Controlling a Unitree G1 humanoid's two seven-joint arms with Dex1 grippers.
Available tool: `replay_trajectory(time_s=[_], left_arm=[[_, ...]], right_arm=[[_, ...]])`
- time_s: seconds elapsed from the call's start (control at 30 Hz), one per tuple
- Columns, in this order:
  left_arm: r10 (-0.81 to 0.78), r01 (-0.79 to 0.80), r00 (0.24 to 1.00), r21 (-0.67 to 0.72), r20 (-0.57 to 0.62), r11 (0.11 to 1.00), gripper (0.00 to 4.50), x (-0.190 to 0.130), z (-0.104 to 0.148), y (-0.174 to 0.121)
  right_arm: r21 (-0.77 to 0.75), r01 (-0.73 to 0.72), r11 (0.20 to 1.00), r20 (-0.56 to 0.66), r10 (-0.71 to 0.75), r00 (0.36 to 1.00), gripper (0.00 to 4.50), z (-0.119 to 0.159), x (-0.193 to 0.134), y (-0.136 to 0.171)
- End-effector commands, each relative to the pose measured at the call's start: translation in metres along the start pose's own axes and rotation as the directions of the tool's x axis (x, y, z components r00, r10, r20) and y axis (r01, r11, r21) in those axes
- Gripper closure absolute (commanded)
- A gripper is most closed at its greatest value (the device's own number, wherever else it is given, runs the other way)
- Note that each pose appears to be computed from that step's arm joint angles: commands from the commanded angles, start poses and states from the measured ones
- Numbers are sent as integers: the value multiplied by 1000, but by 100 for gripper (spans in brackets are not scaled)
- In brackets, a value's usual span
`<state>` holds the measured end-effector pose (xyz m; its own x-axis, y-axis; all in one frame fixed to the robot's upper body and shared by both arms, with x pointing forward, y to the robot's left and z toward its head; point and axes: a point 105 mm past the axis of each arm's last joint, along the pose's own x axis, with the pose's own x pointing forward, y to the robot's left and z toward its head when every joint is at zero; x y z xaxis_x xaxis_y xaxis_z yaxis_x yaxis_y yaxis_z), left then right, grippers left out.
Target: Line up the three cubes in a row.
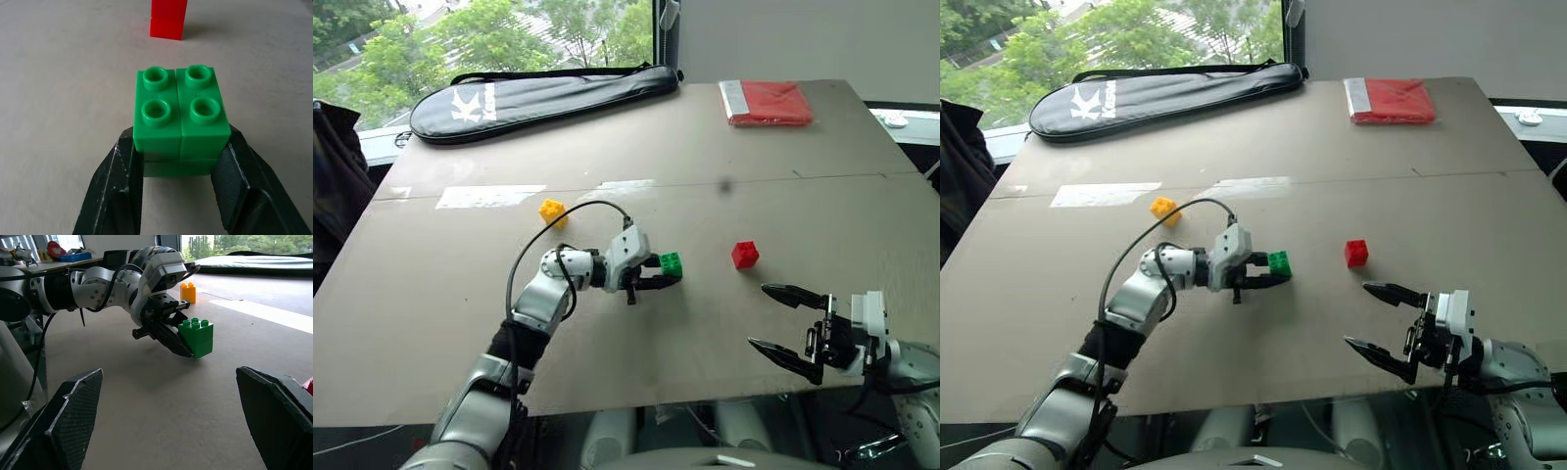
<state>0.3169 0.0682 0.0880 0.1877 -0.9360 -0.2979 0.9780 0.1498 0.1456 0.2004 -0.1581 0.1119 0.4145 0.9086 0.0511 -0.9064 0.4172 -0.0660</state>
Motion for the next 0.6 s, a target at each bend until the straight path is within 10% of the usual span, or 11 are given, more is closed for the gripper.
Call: replay_trajectory(time_s=[0.03, 0.6], left_arm=[[-81, 82, 996, 69, -23, 994, 323, 18, 3, 10], [-111, 116, 993, 142, -40, 983, 323, 47, 3, 22]], right_arm=[[-53, 75, 996, 17, -74, 997, 0, 7, -9, -3], [-90, 183, 979, 20, -182, 983, 0, 10, -11, -6]])
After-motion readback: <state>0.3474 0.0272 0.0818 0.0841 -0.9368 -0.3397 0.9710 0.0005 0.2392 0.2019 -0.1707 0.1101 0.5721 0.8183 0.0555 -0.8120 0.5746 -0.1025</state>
